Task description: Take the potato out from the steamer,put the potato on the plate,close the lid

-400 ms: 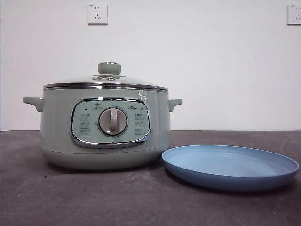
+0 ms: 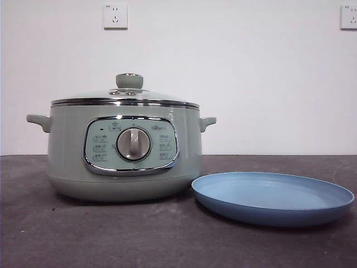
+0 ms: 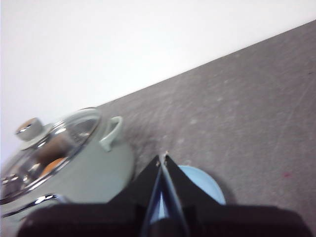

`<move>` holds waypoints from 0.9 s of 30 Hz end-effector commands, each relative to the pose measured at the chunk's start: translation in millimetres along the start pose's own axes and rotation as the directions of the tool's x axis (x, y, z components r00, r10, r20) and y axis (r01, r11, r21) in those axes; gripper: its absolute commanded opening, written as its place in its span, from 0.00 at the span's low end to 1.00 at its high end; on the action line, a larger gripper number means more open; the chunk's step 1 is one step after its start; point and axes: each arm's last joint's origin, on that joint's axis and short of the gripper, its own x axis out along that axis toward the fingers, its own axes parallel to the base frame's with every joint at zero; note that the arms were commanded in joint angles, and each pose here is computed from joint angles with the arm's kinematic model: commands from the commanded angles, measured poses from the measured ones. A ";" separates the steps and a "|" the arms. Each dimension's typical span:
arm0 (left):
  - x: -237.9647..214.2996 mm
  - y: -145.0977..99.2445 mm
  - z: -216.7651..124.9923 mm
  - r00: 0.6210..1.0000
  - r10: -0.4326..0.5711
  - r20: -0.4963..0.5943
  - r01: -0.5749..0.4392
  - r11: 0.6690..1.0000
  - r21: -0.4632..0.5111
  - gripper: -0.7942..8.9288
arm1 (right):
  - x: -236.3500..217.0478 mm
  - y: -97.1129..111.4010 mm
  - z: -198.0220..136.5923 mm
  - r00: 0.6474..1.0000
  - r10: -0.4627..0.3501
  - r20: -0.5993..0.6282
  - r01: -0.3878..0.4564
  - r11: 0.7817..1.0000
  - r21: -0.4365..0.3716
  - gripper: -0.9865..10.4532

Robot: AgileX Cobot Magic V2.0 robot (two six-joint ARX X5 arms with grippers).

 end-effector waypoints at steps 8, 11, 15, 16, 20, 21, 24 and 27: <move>-3.6 -24.5 49.2 0.971 -0.099 -0.218 0.122 0.988 0.096 0.07 | 2.0 32.9 60.4 0.940 0.112 -0.323 -0.156 0.981 -0.115 0.08; -1.5 -31.1 63.0 0.943 -0.150 -0.297 0.194 0.973 0.125 0.07 | 4.6 41.8 76.8 0.886 0.156 -0.437 -0.237 0.961 -0.139 0.08; 1.8 -37.6 76.8 0.900 -0.209 -0.382 0.274 0.954 0.123 0.07 | 7.3 50.6 94.5 0.821 0.164 -0.547 -0.290 0.944 -0.154 0.08; 2.4 -38.9 79.8 0.890 -0.216 -0.401 0.287 0.950 0.125 0.07 | 7.8 52.7 98.3 0.805 0.167 -0.569 -0.304 0.940 -0.155 0.08; 2.3 -42.1 87.9 0.866 -0.207 -0.455 0.298 0.945 0.137 0.07 | 9.4 59.8 108.1 0.755 0.165 -0.635 -0.329 0.932 -0.149 0.08; 1.8 -42.7 89.1 0.863 -0.206 -0.462 0.300 0.944 0.139 0.07 | 9.7 61.0 109.0 0.746 0.167 -0.644 -0.336 0.930 -0.148 0.08; 1.8 -43.7 91.8 0.862 -0.205 -0.463 0.299 0.944 0.139 0.08 | 11.3 63.9 110.0 0.732 0.179 -0.658 -0.358 0.922 -0.146 0.08; 1.5 -44.1 92.7 0.865 -0.202 -0.460 0.295 0.945 0.139 0.12 | 11.4 64.6 109.5 0.728 0.183 -0.661 -0.361 0.922 -0.142 0.10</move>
